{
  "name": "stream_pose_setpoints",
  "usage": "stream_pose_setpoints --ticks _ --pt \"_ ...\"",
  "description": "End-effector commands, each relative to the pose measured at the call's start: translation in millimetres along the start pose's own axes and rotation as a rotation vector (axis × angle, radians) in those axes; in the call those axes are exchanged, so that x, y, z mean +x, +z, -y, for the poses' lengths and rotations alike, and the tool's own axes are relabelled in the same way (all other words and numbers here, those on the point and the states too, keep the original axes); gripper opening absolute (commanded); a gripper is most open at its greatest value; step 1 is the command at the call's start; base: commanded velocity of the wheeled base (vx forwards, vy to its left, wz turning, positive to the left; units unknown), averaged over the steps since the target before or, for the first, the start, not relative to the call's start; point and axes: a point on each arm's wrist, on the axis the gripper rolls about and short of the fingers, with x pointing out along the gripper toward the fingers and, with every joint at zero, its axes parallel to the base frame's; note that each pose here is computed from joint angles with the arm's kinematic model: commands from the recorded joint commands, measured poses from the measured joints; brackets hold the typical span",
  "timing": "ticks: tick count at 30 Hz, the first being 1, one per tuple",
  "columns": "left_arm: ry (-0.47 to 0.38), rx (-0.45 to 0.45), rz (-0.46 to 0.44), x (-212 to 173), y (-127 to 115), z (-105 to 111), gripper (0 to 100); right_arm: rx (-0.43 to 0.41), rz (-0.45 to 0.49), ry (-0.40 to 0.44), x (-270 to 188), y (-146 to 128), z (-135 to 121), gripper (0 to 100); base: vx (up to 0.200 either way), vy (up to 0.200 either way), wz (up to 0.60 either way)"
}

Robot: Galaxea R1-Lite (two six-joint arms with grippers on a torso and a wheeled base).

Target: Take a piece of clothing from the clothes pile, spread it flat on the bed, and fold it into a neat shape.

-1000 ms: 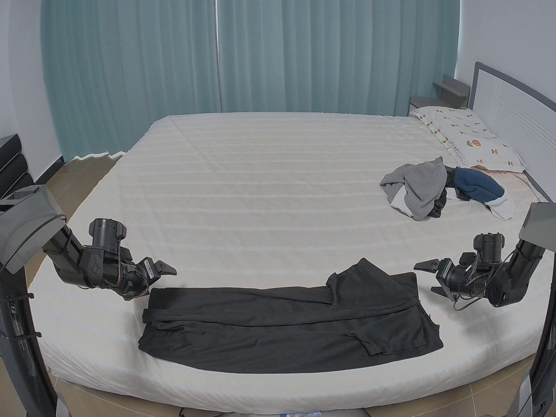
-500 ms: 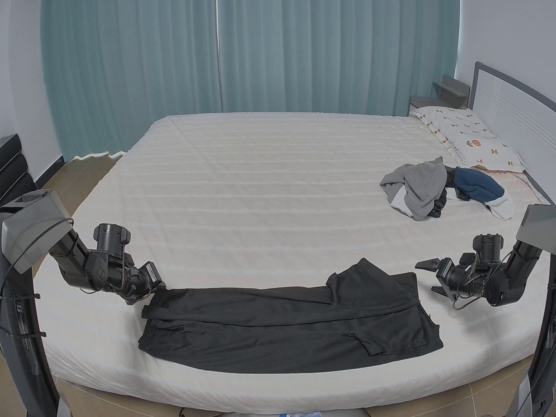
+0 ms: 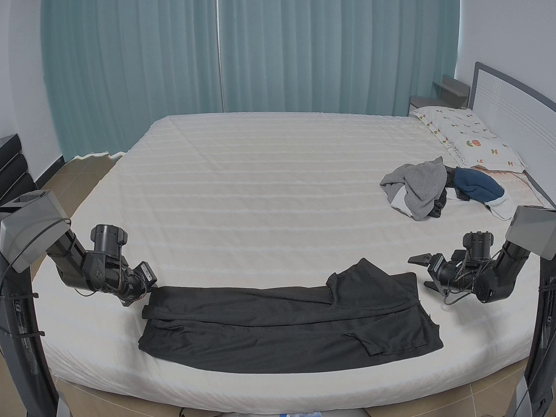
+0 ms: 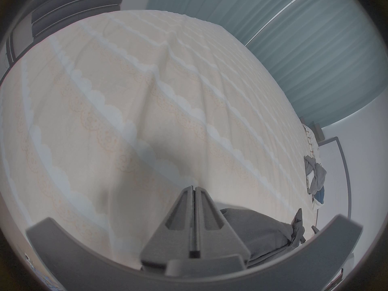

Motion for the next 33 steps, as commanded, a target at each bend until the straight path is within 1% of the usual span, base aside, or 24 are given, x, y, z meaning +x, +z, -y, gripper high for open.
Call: stream_pose_setpoints --ticks 1,7,8,19,24,29,33 --pt "0.001 -0.004 0.002 0 1 -1 0 -0.007 -0.002 -0.019 13 -7 4 100 0.000 0.000 0.00" --pt "0.004 -0.007 0.000 1 0 -2 0 -0.011 0.000 -0.012 15 -7 1 100 0.000 0.000 0.00" --pt "0.004 -0.004 -0.001 1 0 -2 0 -0.013 -0.002 -0.011 15 -7 0 0 0.000 0.000 0.00" --pt "0.008 -0.006 -0.005 2 0 -3 0 -0.008 0.008 -0.009 16 -5 0 0 0.000 0.000 0.00" --pt "0.007 -0.006 -0.004 1 0 -3 0 -0.007 0.032 -0.002 12 1 0 0 0.000 0.000 0.00" --pt "0.007 -0.010 0.001 0 1 -4 0 -0.022 0.074 0.027 10 3 0 0 0.000 0.000 0.00" --pt "0.009 -0.011 0.004 -1 2 -4 0 -0.024 0.085 0.018 9 3 0 0 0.000 0.000 0.00"
